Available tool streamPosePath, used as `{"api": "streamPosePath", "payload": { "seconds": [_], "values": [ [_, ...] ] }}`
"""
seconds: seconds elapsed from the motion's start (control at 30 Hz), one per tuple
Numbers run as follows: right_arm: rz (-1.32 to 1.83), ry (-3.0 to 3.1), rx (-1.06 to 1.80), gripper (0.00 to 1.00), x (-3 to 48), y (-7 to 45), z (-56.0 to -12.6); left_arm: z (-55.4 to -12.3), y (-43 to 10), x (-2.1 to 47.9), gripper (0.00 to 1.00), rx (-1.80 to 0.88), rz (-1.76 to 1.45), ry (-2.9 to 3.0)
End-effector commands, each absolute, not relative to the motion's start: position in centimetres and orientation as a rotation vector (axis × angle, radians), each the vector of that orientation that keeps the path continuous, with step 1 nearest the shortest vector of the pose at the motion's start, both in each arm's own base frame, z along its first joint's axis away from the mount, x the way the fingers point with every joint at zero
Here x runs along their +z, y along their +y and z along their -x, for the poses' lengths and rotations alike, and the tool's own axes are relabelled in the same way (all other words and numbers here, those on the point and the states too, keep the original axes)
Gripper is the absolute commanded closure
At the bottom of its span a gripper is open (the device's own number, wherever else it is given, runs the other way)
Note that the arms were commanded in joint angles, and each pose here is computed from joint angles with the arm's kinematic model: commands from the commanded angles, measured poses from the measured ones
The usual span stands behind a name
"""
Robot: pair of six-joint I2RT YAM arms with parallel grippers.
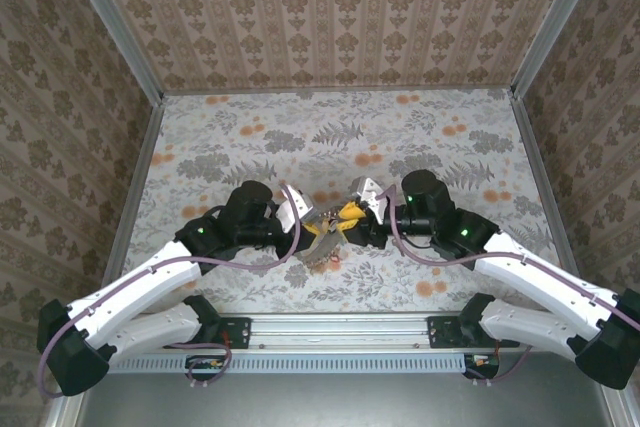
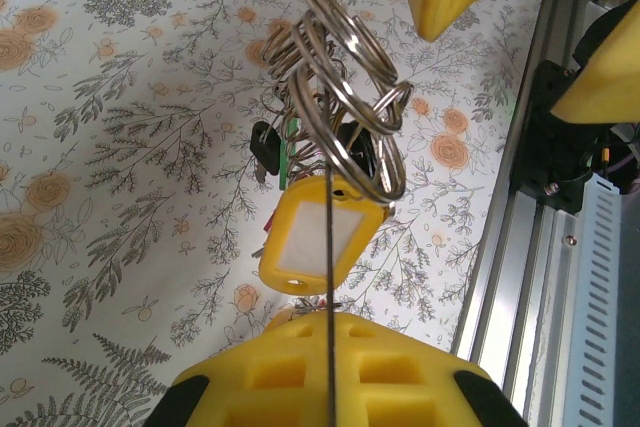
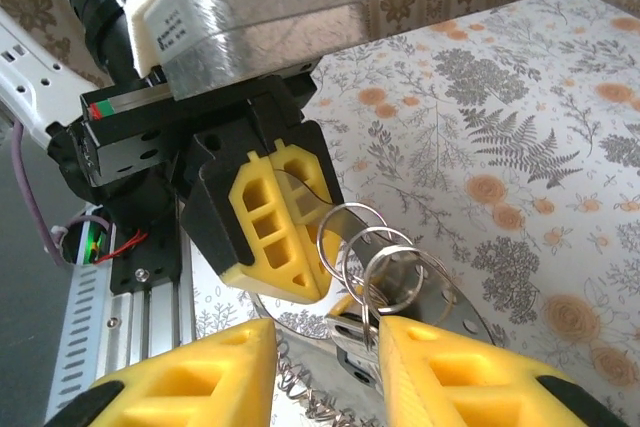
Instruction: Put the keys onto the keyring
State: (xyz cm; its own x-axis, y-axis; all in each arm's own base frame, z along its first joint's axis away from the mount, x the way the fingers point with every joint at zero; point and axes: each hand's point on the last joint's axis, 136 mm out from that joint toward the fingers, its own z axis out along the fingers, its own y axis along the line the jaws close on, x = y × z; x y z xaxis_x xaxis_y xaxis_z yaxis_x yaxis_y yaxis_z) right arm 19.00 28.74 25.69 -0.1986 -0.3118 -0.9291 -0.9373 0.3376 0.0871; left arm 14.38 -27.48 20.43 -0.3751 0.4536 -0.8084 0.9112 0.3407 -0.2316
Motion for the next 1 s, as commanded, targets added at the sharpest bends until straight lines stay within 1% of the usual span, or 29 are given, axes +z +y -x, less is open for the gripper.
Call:
{"api": "streamPosePath", "payload": {
  "seconds": [0.0, 0.13, 0.23, 0.33, 0.43, 0.57, 0.9, 0.97],
  "values": [
    [1.094, 1.69, 0.78, 0.65, 26.9, 28.7, -20.4, -14.9, -27.8, 22.5, 1.0, -0.94, -1.154, 1.897],
    [1.057, 1.697, 0.754, 0.69, 27.2, 29.0, -21.5, -14.9, -27.9, 22.5, 1.0, -0.943, -1.156, 1.9],
    [1.068, 1.706, 0.755, 0.69, 26.8, 29.6, -21.5, -14.9, -27.8, 22.6, 1.0, -0.943, -1.154, 1.898],
    [1.074, 1.708, 0.754, 0.67, 26.7, 30.0, -21.6, -14.9, -27.8, 22.6, 1.0, -0.942, -1.153, 1.898],
    [1.075, 1.702, 0.759, 0.6, 26.8, 30.1, -21.5, -15.0, -27.8, 22.5, 1.0, -0.942, -1.153, 1.899],
    [1.075, 1.703, 0.76, 0.57, 26.8, 30.2, -21.5, -14.9, -27.8, 22.5, 1.0, -0.943, -1.153, 1.899],
    [1.063, 1.7, 0.756, 0.56, 27.0, 30.6, -21.9, -14.9, -27.8, 22.5, 1.0, -0.942, -1.153, 1.899],
    [1.055, 1.712, 0.741, 0.57, 26.9, 30.5, -22.2, -14.9, -27.8, 22.5, 1.0, -0.942, -1.155, 1.897]
  ]
}}
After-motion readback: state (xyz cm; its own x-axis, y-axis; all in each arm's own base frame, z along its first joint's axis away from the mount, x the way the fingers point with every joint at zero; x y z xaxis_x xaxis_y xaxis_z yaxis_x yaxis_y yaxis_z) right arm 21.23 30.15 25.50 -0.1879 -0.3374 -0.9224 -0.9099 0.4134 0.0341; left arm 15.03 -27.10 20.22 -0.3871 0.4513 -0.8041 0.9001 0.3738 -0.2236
